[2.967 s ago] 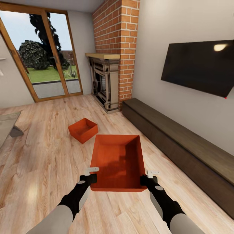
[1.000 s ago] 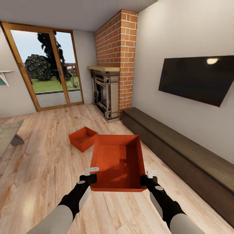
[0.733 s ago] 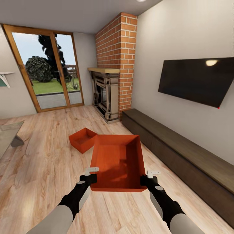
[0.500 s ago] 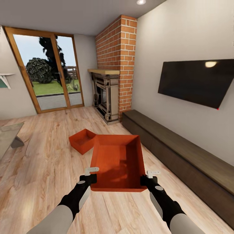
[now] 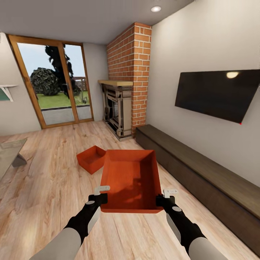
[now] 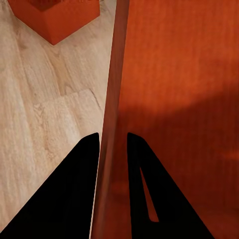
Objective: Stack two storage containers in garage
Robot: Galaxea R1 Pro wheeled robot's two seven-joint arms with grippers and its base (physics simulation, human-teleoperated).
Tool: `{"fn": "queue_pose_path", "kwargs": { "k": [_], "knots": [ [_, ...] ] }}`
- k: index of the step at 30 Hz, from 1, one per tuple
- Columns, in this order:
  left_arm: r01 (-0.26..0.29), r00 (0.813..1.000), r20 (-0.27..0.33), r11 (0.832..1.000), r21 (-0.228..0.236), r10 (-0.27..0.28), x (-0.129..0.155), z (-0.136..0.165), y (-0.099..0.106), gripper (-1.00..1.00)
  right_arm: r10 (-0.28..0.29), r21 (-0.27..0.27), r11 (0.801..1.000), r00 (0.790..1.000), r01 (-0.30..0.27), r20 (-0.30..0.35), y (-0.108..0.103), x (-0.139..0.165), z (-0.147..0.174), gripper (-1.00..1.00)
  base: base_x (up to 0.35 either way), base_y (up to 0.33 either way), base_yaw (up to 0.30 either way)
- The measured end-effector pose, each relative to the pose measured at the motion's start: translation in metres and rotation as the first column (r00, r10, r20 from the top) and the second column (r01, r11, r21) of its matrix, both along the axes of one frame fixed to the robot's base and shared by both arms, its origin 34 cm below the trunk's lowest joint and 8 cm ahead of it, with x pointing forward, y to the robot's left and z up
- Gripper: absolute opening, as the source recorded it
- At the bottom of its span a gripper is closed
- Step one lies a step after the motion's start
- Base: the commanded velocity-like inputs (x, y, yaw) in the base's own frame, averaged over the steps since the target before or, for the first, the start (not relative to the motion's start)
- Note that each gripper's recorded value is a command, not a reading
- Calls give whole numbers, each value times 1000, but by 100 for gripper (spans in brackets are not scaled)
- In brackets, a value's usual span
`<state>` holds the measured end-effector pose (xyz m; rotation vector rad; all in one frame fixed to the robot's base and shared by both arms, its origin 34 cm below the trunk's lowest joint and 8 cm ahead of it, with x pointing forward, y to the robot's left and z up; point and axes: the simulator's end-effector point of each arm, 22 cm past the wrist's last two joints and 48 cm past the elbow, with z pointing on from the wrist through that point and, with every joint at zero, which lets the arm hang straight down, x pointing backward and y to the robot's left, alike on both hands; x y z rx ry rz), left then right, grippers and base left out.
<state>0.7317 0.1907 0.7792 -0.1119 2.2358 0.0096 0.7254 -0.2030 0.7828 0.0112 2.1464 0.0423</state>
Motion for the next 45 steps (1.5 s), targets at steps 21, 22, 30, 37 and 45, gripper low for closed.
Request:
{"fn": "queue_pose_path", "kwargs": {
  "k": [21, 22, 30, 37, 45],
  "knots": [
    [-1, 999, 33, 1000, 0, 1, 4, 20, 0, -100, 1, -1, 1000, 999, 0, 33, 0, 4, 20, -100, 0, 0, 0],
    [-1, 999, 34, 1000, 0, 1, 4, 21, 0, -100, 1, -1, 1000, 999, 0, 35, 0, 4, 21, -100, 0, 0, 0],
    [-1, 999, 44, 1000, 0, 1, 5, 27, 0, -100, 1, -1, 1000, 999, -1, 45, 0, 5, 27, -100, 0, 0, 0],
    [0, 999, 46, 1000, 1, 0, 5, 28, 0, -100, 0, 1, 1000, 999, 0, 46, 0, 5, 27, -100, 0, 0, 0],
    [-1, 999, 45, 1000, 0, 1, 5, 28, 0, -100, 0, 0, 1000, 999, 0, 45, 0, 5, 27, -100, 0, 0, 0]
  ]
}}
